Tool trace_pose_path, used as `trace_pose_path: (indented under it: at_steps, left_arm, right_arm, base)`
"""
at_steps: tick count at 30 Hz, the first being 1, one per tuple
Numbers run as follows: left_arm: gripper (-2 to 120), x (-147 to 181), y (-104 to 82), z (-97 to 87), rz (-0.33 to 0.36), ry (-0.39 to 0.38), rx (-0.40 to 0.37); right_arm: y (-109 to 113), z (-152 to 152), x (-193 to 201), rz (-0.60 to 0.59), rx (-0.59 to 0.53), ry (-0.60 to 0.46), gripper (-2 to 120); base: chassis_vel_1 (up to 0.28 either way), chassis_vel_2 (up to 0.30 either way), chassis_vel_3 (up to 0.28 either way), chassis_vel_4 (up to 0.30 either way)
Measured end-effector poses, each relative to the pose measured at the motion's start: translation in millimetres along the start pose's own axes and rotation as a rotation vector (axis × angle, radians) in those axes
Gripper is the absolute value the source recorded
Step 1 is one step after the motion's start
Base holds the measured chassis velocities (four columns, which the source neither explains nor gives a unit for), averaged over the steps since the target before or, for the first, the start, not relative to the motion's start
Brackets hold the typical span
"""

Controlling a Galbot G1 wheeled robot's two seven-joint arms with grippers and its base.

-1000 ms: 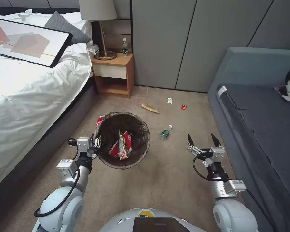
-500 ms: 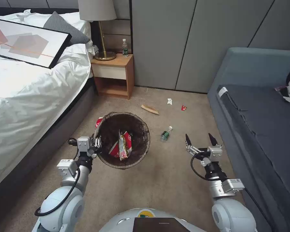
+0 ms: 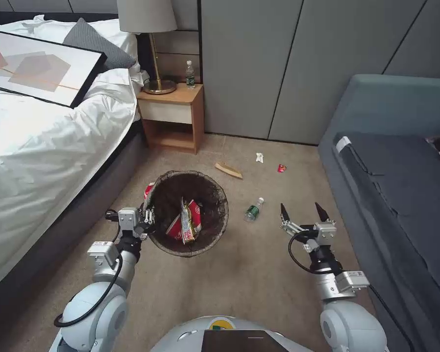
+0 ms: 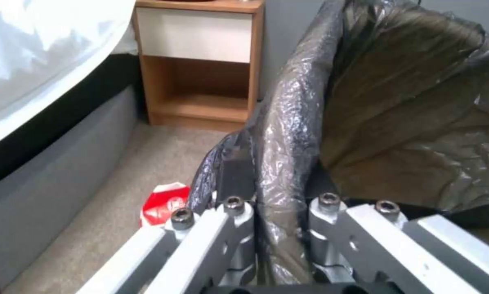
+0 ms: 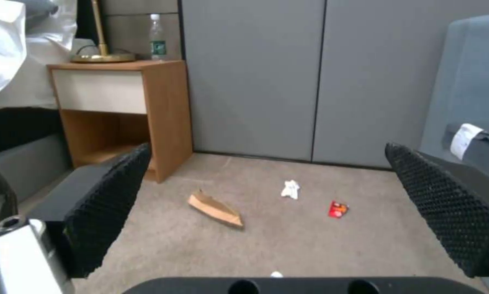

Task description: Pick up the trash bin, then pick up the garbage from the floor and place it into the trash bin.

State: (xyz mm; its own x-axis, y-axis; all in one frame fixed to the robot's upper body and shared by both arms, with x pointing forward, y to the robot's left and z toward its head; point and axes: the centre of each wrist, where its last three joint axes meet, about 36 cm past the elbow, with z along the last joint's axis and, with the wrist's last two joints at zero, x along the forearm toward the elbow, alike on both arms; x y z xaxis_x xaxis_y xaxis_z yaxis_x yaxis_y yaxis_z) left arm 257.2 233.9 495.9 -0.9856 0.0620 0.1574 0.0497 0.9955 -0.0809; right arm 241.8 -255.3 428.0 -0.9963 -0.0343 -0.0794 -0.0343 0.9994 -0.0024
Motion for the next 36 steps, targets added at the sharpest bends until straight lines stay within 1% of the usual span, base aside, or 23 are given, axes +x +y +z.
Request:
trace_pose_path:
  at_steps: [36]
  left_arm:
    - [7,-2.8,0.6,2.0,0.006,0.002,0.001]
  right_arm:
    - [0.1,1.8,0.7,-0.003,-0.004,0.010,100]
  base:
    - [-0.119,0.116,0.123,-0.121]
